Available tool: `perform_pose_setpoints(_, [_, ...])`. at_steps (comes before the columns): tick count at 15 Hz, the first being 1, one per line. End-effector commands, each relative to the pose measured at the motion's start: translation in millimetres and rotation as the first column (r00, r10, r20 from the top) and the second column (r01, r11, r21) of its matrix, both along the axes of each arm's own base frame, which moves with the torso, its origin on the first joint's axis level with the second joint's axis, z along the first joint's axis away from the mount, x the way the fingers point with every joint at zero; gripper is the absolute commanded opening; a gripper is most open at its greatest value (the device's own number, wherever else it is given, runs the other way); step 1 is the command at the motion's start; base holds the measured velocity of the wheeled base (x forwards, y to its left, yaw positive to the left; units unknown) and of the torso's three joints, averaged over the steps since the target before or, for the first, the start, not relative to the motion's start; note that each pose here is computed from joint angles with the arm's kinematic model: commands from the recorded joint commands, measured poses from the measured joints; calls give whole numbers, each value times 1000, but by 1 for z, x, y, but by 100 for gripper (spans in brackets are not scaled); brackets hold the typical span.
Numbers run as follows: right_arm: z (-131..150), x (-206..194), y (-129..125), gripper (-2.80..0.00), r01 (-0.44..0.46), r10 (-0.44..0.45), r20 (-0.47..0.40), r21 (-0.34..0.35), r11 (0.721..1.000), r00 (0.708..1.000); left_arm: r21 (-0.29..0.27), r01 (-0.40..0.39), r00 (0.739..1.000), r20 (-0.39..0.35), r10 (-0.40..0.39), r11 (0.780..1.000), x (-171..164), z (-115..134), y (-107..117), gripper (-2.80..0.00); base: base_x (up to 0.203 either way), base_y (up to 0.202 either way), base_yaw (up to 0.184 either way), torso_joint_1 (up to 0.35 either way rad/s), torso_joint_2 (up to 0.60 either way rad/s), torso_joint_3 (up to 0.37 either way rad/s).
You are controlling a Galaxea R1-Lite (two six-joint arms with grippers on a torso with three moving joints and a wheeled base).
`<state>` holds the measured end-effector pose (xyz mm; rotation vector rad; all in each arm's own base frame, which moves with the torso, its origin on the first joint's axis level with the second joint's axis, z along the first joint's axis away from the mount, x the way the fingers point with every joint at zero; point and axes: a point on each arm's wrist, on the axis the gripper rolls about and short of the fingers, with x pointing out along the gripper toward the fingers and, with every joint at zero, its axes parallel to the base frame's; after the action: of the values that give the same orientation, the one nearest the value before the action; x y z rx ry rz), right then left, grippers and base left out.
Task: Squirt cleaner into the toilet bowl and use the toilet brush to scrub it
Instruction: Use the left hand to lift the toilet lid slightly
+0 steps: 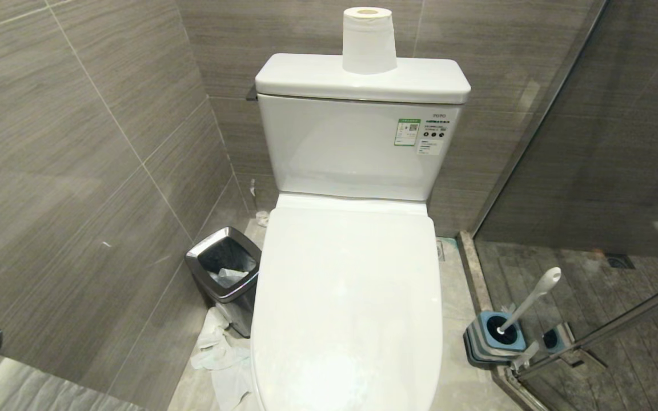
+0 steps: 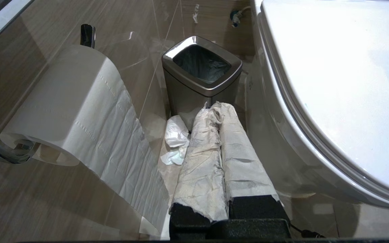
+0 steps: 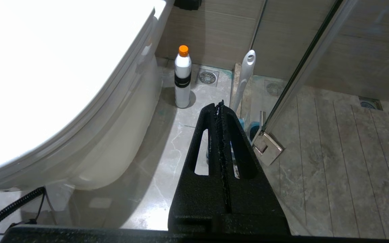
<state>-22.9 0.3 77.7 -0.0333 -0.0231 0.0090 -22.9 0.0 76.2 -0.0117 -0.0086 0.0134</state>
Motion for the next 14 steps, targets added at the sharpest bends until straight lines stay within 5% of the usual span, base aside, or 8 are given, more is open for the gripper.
perform_pose_setpoints(1, [-3,1,0,-280,-1,1,-12,-1,1000,1000,-1,0,1000,-4,0,1000,0,-1,0,-280,0,0,0,0,0,0])
perform_pose_setpoints(14, [-3,1,0,-280,-1,1,-12,-1,1000,1000,-1,0,1000,-5,0,1000,0,-2,0,-280,0,0,0,0,0,0])
